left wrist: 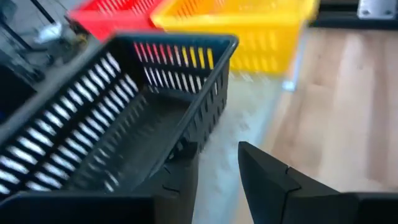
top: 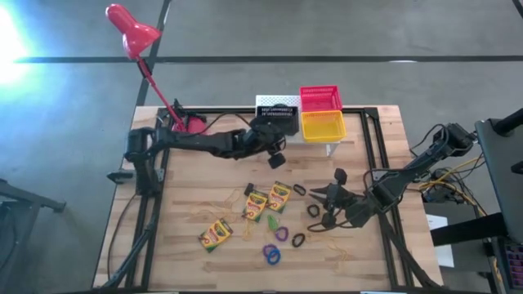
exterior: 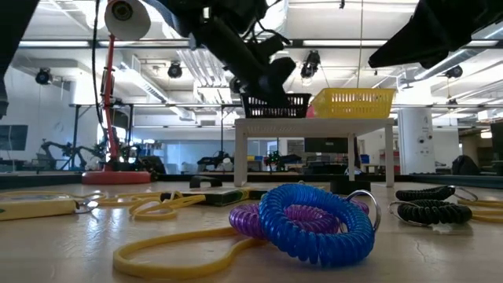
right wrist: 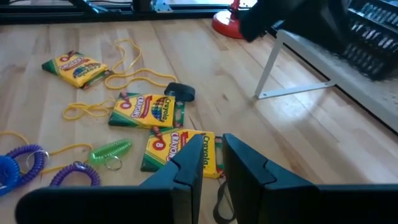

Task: Pick & Place Office Desk Supplies
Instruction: Put the black bin on the shelf, then adjust the bins on the shelf, then put the yellow bin on the shelf

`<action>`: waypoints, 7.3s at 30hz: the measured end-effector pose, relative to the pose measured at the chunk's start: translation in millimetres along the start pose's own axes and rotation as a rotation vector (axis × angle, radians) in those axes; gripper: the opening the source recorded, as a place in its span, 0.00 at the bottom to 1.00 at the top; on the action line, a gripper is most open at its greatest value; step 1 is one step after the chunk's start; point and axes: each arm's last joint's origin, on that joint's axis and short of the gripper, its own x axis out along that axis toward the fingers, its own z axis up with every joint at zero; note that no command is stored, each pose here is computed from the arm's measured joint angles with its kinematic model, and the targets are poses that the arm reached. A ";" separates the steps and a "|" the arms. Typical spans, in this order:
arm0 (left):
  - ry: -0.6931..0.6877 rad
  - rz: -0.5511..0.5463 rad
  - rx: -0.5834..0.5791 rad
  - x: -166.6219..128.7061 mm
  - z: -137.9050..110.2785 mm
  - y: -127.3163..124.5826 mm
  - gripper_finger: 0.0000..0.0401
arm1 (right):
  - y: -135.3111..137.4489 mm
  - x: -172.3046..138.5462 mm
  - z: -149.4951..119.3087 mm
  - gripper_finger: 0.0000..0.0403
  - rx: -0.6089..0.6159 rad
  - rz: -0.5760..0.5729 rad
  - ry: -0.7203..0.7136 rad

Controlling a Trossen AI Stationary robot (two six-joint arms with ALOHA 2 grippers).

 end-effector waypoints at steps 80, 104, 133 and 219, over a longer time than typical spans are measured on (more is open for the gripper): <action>-0.024 0.073 -0.047 -36.6 -62.2 99.9 0.29 | -273.0 28.6 77.9 0.09 0.525 -0.582 0.346; 0.099 0.104 -0.010 -66.5 -63.8 106.1 0.29 | -187.7 -22.2 72.7 0.09 0.491 -0.416 0.402; 0.093 0.003 -0.039 -81.8 -65.4 71.9 0.29 | -129.5 -7.4 92.7 0.09 0.277 -0.444 0.259; -0.107 -0.262 -0.137 -122.7 -121.0 -20.8 0.29 | -65.7 15.1 94.4 0.02 -0.371 0.024 0.498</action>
